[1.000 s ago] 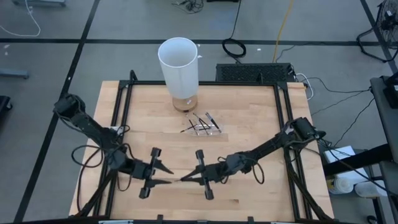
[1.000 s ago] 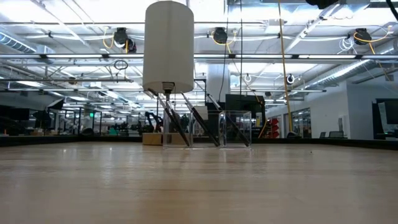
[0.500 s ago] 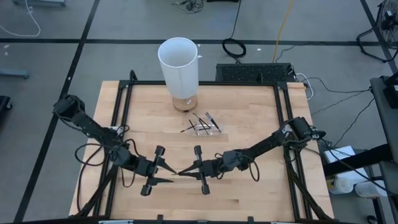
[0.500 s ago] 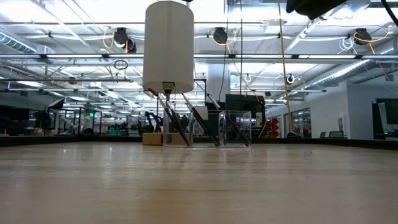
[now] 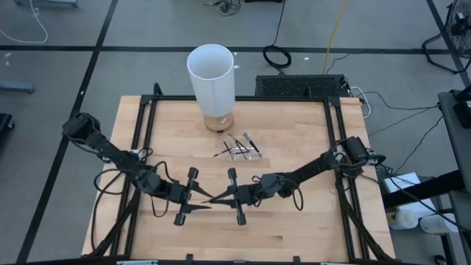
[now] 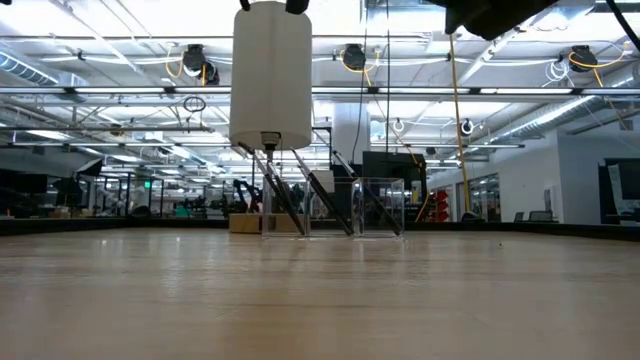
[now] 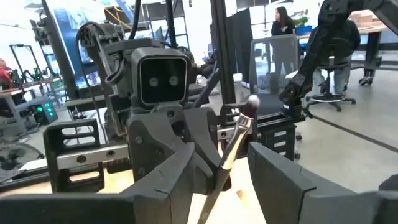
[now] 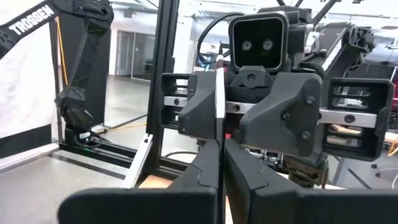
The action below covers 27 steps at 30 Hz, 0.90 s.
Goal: Pick & Place Makeup Supplies
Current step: Put the makeup brush into the transparent organizer
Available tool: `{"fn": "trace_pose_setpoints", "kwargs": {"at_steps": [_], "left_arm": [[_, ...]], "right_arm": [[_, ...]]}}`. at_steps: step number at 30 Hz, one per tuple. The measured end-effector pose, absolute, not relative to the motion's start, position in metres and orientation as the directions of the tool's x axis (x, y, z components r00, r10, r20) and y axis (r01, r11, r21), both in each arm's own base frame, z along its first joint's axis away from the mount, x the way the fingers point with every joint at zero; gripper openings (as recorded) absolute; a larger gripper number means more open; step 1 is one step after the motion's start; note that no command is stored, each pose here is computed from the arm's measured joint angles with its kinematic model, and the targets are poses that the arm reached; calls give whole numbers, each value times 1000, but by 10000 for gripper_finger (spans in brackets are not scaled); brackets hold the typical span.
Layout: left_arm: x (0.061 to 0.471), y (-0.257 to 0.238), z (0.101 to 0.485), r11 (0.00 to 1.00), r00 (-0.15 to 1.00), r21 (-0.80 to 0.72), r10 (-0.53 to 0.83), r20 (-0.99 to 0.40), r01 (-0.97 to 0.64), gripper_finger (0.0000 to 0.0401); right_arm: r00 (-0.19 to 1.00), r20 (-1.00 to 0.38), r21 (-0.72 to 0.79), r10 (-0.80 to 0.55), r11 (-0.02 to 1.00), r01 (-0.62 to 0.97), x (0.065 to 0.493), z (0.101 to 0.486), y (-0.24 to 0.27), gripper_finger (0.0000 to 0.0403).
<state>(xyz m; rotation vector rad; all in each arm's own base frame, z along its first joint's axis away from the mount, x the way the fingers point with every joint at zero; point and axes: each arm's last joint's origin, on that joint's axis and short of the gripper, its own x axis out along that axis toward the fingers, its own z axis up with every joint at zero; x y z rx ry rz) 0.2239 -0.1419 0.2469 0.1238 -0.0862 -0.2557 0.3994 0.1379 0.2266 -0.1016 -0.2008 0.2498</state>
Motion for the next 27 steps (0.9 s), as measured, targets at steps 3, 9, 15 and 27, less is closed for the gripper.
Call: {"fn": "trace_pose_setpoints", "kwargs": {"at_steps": [3, 9, 15, 27], "left_arm": [[224, -142, 247, 960, 964, 134, -257, 69, 246, 159], [223, -144, 246, 957, 963, 144, -264, 61, 253, 159], [220, -148, 247, 951, 957, 155, -281, 72, 268, 158], [220, -148, 246, 944, 957, 192, -284, 55, 269, 34]], "right_arm": [[949, 185, -128, 255, 964, -234, 399, 227, 138, 0], [952, 161, -133, 260, 961, -241, 399, 224, 140, 0], [947, 167, -158, 275, 955, -249, 397, 225, 146, 0], [947, 169, -149, 275, 956, -251, 397, 226, 147, 0]]}}
